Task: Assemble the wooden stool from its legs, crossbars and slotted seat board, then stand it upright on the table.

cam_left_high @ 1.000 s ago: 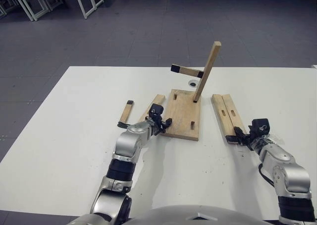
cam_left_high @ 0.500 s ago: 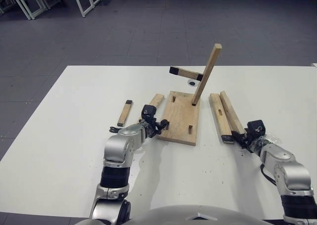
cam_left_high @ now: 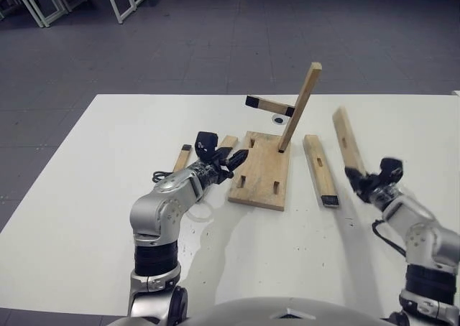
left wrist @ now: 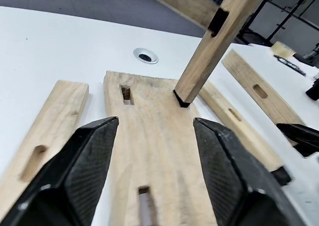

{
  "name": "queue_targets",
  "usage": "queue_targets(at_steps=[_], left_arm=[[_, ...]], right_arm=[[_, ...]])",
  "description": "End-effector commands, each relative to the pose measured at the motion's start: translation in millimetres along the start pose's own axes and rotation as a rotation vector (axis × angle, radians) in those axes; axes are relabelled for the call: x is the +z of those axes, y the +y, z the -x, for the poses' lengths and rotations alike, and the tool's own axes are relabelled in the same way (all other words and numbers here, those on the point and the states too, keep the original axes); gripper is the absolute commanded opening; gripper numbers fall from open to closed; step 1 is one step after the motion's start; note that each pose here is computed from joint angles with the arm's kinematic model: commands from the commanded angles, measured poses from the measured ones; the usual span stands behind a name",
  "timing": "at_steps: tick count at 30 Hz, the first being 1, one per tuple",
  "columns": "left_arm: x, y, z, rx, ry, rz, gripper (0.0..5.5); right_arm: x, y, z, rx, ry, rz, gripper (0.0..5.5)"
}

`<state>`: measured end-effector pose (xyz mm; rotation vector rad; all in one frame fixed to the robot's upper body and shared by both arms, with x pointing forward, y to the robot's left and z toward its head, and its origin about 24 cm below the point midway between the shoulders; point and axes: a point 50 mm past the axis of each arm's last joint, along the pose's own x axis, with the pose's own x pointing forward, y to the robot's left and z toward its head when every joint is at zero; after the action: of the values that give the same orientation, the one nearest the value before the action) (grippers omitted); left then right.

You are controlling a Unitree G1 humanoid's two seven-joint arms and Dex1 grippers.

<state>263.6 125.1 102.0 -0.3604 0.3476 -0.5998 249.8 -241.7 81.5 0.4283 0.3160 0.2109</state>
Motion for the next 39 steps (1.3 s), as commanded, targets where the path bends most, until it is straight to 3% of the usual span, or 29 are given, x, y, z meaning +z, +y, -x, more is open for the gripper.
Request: queue_targets(at_steps=[1, 7, 10, 15, 22, 27, 31, 39], left_arm=[[6.3, -17.7, 9.6, -0.262, -0.104, 0.193, 3.36], [34.3, -41.3, 26.6, -0.68, -0.218, 0.425, 4.2], [57.7, -49.9, 34.9, -0.92, -0.274, 0.494, 4.2], [84.8, -60.1, 35.6, -1.116, -0.266, 0.472, 4.2], [107.5, -89.3, 43.3, -1.323, -0.264, 0.35, 4.2], [111.2, -108.3, 35.4, -1.319, -0.262, 0.176, 4.2], [110.6, -107.8, 30.6, -1.272, -0.266, 0.081, 3.6], [105.7, -93.3, 35.4, -1.302, -0.253, 0.101, 2.4]], right_arm=[[67.8, 39.3, 19.9, 0.495, -0.221, -0.189, 1.02], [98.3, 95.8, 57.1, 1.135, -0.163, -0.337, 1.02], [89.1, 113.6, 52.4, 1.366, -0.005, -0.417, 1.02], [68.0, 136.4, 36.6, 1.574, 0.238, -0.502, 1.02], [50.5, 149.1, 27.3, 1.689, 0.442, -0.588, 1.02], [41.8, 149.8, 20.2, 1.722, 0.51, -0.675, 1.02], [37.6, 150.8, 18.9, 1.726, 0.556, -0.694, 1.02], [36.6, 148.7, 17.7, 1.723, 0.574, -0.712, 1.02]])
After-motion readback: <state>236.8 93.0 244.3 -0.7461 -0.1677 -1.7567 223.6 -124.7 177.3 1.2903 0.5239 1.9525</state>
